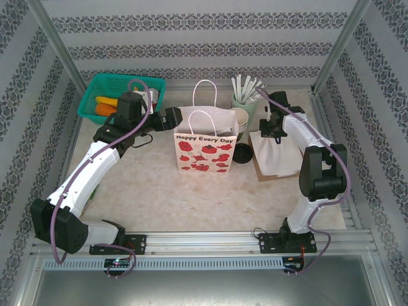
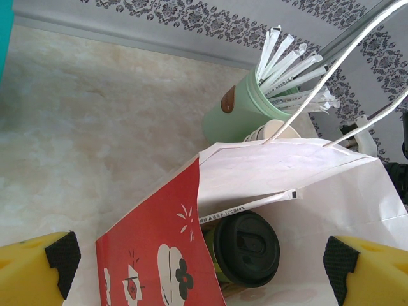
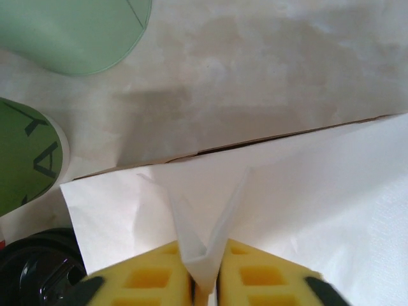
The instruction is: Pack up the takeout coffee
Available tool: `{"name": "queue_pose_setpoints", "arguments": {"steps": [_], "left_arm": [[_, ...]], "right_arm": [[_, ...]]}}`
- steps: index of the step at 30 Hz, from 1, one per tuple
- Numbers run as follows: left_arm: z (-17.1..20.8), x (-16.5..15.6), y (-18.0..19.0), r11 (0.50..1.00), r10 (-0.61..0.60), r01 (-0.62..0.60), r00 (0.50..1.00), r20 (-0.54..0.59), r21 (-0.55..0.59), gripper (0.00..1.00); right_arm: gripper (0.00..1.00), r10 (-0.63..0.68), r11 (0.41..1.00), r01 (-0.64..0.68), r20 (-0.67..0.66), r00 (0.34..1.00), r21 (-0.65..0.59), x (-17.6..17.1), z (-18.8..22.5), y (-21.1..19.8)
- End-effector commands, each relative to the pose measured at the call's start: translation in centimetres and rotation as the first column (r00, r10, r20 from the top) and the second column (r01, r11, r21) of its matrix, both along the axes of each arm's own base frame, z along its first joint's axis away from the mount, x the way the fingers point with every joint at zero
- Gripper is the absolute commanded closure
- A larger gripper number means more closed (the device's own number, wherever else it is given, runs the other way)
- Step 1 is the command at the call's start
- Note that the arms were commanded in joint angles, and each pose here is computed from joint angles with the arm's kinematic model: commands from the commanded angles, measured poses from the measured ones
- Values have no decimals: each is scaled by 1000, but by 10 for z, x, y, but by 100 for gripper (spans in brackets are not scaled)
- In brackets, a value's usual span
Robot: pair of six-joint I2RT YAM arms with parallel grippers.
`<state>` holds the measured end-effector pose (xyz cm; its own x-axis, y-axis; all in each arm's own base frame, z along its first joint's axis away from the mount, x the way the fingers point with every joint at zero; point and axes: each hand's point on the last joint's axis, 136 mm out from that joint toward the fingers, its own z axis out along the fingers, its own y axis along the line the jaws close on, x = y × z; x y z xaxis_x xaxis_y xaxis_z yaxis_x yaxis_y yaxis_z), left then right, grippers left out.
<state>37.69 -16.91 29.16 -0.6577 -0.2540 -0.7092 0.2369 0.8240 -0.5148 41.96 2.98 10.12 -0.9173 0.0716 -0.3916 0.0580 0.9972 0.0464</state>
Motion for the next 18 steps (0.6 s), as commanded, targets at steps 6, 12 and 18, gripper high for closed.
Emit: {"name": "queue_pose_setpoints", "arguments": {"steps": [6, 12, 18], "left_arm": [[8, -1, 1, 1000, -7, 6, 1000, 27, 12, 0], [11, -5, 2, 1000, -12, 11, 999, 40, 17, 0], [38, -14, 7, 995, -59, 46, 988, 142, 91, 0]], "right_arm": [[100, 22, 998, -21, -23, 999, 54, -1, -10, 11], [100, 37, 998, -42, 127, 991, 38, -1, 33, 6], [100, 108, 988, -141, 382, 918, 58, -21, 115, 8]]}}
